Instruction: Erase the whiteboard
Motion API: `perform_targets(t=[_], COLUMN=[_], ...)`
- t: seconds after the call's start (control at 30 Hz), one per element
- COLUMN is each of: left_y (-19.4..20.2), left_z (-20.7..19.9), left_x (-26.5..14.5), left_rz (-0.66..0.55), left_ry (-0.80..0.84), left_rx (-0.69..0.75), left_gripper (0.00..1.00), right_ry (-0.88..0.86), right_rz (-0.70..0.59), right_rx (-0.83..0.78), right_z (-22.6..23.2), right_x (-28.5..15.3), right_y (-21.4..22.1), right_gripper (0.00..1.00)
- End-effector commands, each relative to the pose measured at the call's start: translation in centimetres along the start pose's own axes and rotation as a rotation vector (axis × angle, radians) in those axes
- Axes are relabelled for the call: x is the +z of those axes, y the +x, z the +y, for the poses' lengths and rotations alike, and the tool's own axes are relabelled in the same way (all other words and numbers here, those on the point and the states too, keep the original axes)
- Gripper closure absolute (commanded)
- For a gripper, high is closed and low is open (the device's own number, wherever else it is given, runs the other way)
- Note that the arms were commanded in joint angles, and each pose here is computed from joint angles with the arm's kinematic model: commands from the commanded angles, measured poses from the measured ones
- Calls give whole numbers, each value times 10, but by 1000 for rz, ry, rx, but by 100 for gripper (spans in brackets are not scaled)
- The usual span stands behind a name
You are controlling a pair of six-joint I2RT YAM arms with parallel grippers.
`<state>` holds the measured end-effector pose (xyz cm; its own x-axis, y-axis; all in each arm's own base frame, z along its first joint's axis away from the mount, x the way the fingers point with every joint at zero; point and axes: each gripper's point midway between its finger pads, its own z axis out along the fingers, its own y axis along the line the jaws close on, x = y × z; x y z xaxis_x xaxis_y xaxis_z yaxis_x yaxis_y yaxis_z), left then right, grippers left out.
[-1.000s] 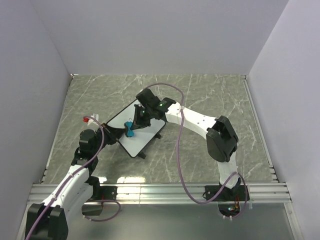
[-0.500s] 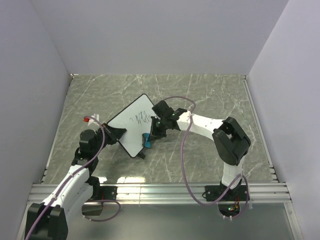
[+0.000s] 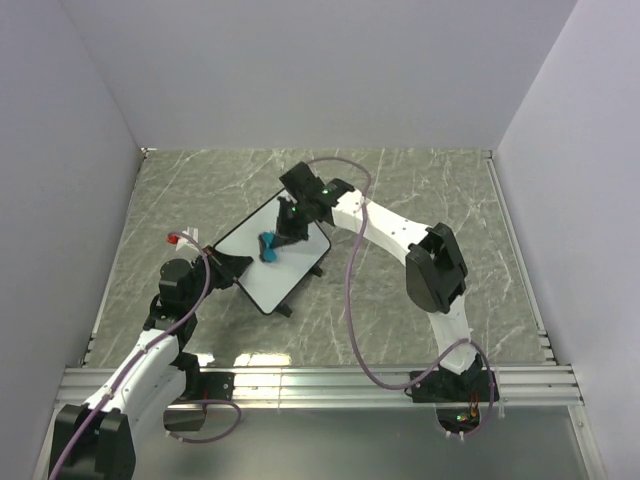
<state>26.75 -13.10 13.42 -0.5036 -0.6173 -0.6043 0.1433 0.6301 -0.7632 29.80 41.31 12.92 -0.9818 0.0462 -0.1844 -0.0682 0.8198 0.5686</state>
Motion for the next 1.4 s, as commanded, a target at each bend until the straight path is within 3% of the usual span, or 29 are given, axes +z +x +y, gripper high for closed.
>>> perform_targets(t=[0.0,0.3,0.6,0.73,0.83,1.1,1.37], left_y=[62,62,63,64,63,63,63], left_z=[38,38,37,38,38,38,37], left_x=[-14,-13,-13,-13,-13,-13,-13], left_rz=[232,233,236,239,236,236,237], left_ry=[-122,-119,-115,-119,-120,-120,-119], left_rx=[-11,-8,-5,-8,-5,-7,-6], left_gripper=[100,100,100,100,100,100,100], right_ry=[-114,-107,120,223,255,177,-31], right_rz=[-90,-74,-118,-91,-78,-56,-58], right_rx=[-4,41,158,186,176,139,65], right_z=[47,53,-57,-114,-131,-95,16], right_x=[7,33,21,21,19,24,21], right_y=[-32,-40,-51,-35,-23,-13,-32], right_gripper=[100,100,100,100,100,100,100])
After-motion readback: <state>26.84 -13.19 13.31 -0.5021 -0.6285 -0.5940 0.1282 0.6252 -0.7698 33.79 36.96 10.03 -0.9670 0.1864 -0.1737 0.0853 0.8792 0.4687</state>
